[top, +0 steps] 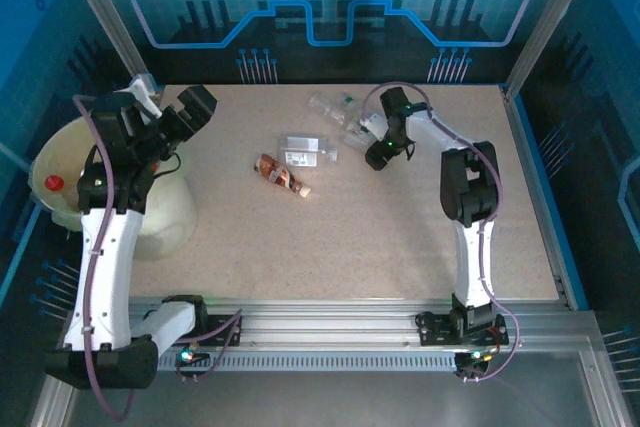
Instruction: Put the plastic bottles in the bin
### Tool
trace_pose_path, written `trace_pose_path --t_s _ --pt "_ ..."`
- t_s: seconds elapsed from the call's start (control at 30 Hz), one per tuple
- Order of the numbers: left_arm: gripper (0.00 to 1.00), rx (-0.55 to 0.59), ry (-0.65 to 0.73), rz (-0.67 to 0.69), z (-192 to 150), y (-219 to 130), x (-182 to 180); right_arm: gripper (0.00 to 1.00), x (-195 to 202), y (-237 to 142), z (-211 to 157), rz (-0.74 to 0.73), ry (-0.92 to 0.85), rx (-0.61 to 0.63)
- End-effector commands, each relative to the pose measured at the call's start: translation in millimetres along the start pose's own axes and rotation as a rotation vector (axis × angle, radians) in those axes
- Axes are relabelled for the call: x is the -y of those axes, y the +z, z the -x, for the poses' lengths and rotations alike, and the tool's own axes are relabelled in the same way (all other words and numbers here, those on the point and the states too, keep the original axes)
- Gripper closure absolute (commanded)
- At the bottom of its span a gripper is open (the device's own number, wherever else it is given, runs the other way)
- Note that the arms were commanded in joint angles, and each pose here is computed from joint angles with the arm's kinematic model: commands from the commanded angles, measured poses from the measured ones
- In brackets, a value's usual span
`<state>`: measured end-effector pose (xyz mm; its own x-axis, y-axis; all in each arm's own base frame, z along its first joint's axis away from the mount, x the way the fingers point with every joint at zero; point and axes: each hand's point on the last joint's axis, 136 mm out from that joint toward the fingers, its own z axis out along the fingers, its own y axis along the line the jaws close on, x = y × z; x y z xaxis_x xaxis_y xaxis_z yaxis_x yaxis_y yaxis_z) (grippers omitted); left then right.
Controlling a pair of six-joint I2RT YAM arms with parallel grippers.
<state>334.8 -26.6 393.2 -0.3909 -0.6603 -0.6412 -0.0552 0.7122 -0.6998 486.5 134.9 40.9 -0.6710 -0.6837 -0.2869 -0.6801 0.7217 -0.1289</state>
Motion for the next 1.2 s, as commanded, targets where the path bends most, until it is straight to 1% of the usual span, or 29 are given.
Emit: trace_pose_path --t_s 0.0,0.13,0.33,0.5,0.6,0.7,0.8,0.9,1.1,1.17 --pt "0.01 -0.02 0.002 -0.028 -3 -4 8 0.2 3 8 -11 0.023 -0.04 -0.073" --pt "0.01 -0.048 0.006 -0.013 -9 -2 4 0.25 -3 19 -15 0.059 -0.063 -0.101" --pt "0.01 -0.075 -0.02 -0.027 -14 3 5 0.37 -6 20 -17 0.058 -0.048 -0.1" --pt "0.01 -0.081 -0.045 -0.046 -18 10 10 0.5 -9 -2 -16 0.039 -0.03 -0.065" --pt "0.01 -0.082 -0.006 -0.074 -23 14 20 0.56 -12 -20 -15 0.019 0.003 -0.023" --pt "0.01 -0.116 0.04 -0.062 -34 19 28 0.61 -21 -45 -17 0.024 0.118 0.033" --pt "0.01 -0.153 0.056 -0.056 -47 29 33 0.63 -43 -69 -16 0.043 0.186 0.122" --pt "0.01 -0.214 0.063 -0.06 -64 43 38 0.64 -70 -89 -20 0.072 0.207 0.185" --pt "0.01 -0.395 0.166 -0.136 -121 66 62 0.65 -115 -129 -26 0.122 0.253 0.286" --pt "0.01 -0.445 0.138 -0.173 -140 75 74 0.65 -131 -140 -25 0.161 0.258 0.34"
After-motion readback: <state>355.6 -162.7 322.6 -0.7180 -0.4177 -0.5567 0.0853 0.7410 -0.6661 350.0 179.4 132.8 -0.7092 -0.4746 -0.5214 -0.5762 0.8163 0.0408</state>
